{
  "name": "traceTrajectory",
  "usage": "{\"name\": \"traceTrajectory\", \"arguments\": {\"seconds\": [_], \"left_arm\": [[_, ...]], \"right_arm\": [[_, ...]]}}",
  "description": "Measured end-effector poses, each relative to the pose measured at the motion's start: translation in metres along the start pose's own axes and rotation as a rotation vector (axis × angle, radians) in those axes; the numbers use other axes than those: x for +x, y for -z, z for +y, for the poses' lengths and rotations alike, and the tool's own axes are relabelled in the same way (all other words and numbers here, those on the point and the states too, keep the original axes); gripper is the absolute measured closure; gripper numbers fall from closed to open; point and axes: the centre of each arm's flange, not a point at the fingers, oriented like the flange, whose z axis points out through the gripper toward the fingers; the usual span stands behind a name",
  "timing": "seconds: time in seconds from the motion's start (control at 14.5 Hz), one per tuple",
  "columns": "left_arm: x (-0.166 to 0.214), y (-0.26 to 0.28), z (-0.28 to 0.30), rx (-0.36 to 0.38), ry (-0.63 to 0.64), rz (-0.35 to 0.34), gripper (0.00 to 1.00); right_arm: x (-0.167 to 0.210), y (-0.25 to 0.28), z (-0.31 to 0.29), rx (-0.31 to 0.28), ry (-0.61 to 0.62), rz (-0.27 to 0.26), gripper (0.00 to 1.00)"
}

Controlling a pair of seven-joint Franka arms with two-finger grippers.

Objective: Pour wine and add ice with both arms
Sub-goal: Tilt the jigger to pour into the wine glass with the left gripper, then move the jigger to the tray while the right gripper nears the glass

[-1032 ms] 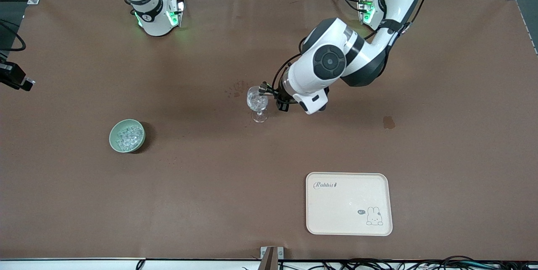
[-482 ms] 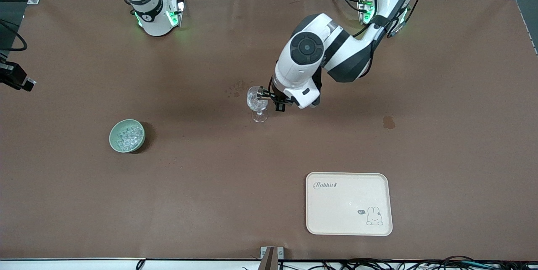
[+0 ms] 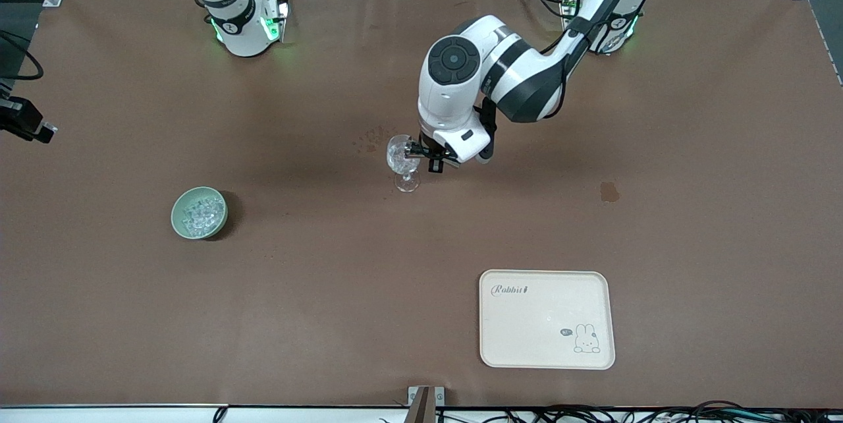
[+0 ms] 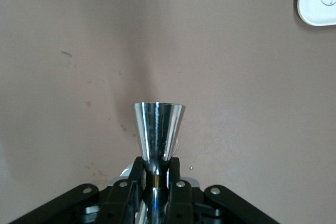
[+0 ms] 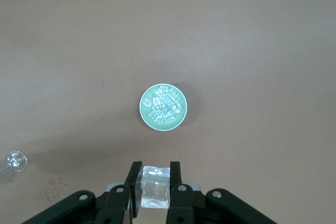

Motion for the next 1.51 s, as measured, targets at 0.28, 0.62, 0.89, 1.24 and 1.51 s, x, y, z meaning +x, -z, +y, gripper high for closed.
{"name": "traceTrajectory", "arguments": {"seconds": [0.28,0.62,0.89,1.24,1.51], "left_arm": [[-0.014,-0.010,-0.011,-0.045,-0.041,0.072,0.78],[-0.022,-0.012,-0.016,-0.068,-0.071,0.099,0.78],[-0.014,-0.011,-0.010,0.045,-0.009,-0.032,0.78],[0.031,-0.002,0.029,0.193,0.034,-0.318,0.78],[0.113,0.021,0.088,0.154,0.103,-0.465,0.78]], "right_arm": [[0.000,0.000,0.000,0.000,0.000,0.000,0.75],[0.000,0.000,0.000,0.000,0.000,0.000,0.75],[0.000,0.000,0.000,0.000,0.000,0.000,0.75],[-0.002,-0.001,-0.023,0.005,0.010,-0.002,0.75],[-0.017,-0.003,-0.111,0.011,-0.013,-0.009,0.75]]}}
